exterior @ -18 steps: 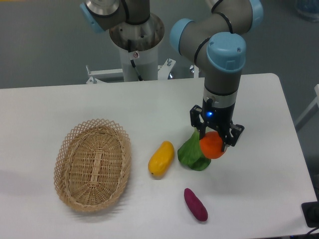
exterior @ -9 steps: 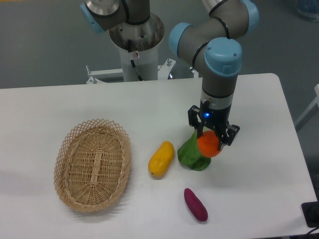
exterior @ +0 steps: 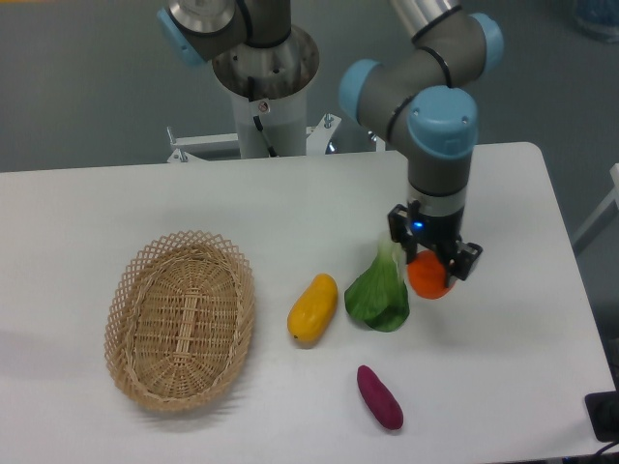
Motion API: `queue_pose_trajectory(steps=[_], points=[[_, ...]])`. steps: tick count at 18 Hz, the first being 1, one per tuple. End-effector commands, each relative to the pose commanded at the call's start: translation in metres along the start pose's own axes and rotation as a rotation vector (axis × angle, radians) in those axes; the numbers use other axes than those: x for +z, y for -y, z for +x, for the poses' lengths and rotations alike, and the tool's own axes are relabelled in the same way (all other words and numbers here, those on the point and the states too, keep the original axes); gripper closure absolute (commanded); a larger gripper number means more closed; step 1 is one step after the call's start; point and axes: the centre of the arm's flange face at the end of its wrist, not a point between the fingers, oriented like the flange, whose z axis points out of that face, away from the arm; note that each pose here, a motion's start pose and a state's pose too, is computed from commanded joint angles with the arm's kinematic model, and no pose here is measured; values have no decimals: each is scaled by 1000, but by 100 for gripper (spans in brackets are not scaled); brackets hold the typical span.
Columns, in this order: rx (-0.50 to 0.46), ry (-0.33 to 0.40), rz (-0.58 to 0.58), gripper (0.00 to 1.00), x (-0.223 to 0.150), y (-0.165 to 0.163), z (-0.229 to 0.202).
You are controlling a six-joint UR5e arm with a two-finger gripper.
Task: Place the orange on the table
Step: 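Move the orange sideways away from the bok choy and lower it to the table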
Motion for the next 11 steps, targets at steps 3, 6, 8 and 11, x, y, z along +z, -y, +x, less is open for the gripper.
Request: queue_pose_trajectory(steps=[3, 6, 8, 11], points=[[-69, 28, 7, 49, 19, 3, -6], [-160, 20, 11, 49, 39, 10, -6], [-209, 8, 15, 49, 47, 16, -4], [-236, 4, 16, 47, 50, 20, -3]])
